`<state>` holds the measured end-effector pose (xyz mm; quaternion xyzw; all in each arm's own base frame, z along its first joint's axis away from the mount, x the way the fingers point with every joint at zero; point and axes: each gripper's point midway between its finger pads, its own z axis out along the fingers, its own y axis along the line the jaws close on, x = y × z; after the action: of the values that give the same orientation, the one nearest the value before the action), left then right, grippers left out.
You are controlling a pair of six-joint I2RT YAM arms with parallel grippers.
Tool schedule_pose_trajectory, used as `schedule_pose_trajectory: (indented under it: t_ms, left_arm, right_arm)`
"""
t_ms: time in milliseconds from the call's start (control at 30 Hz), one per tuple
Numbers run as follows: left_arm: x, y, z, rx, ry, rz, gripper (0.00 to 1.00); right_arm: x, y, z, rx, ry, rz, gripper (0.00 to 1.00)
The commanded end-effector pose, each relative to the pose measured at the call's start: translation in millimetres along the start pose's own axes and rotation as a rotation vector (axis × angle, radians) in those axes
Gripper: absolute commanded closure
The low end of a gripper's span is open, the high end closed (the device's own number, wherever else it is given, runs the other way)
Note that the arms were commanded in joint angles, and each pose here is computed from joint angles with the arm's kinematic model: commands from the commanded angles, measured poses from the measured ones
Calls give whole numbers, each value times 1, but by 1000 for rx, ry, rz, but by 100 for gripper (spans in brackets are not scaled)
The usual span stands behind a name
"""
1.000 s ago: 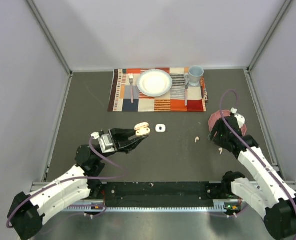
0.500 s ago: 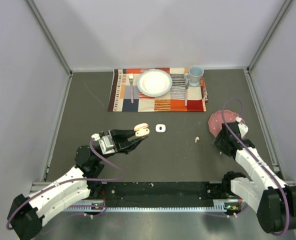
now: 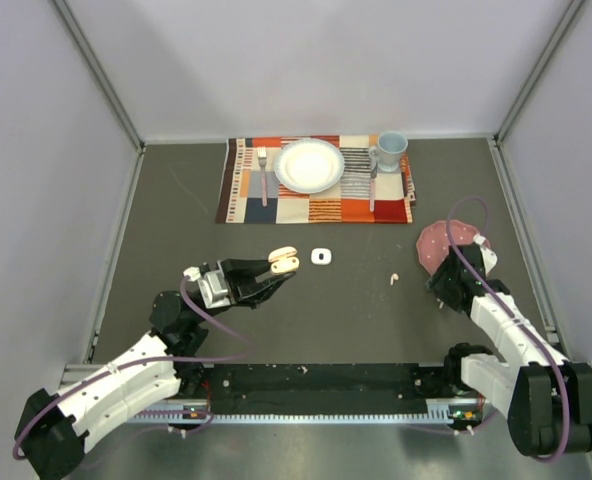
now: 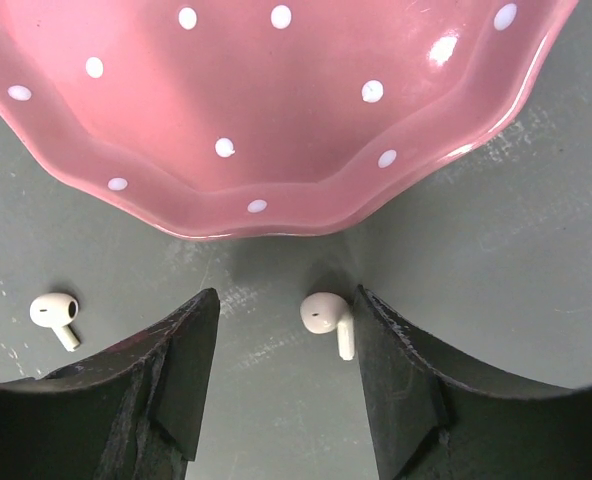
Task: Insert the wireless bluetooth earbuds into the charging case
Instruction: Move the right earbud to the center of the board.
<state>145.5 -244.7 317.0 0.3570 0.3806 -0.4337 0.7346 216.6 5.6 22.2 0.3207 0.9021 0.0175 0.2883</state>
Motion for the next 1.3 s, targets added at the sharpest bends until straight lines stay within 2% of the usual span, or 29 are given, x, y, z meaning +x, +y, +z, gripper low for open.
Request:
schedule_pose_trajectory:
  t_ms: [0,400,667,1000,1267]
  left_arm:
    - [-9,0,-1,-3,-35,16,100]
    - [-8,2,-1,-16,-29,25,100]
    - [-8,3,0,-17,-27,29,100]
    - [-6,4,-2,-25,-19,30,100]
    - [-5,5,-3,-32,-15,32,100]
  right_arm:
    - [5,2,4,-19,22,16,46]
    - [14,-1,-1,-31,39,53,47]
    - [12,-2,-8,-23,21,89,43]
    - [1,-9,-2,44,-13,30,53]
    - [-2,-7,-2,62,-10,3,54]
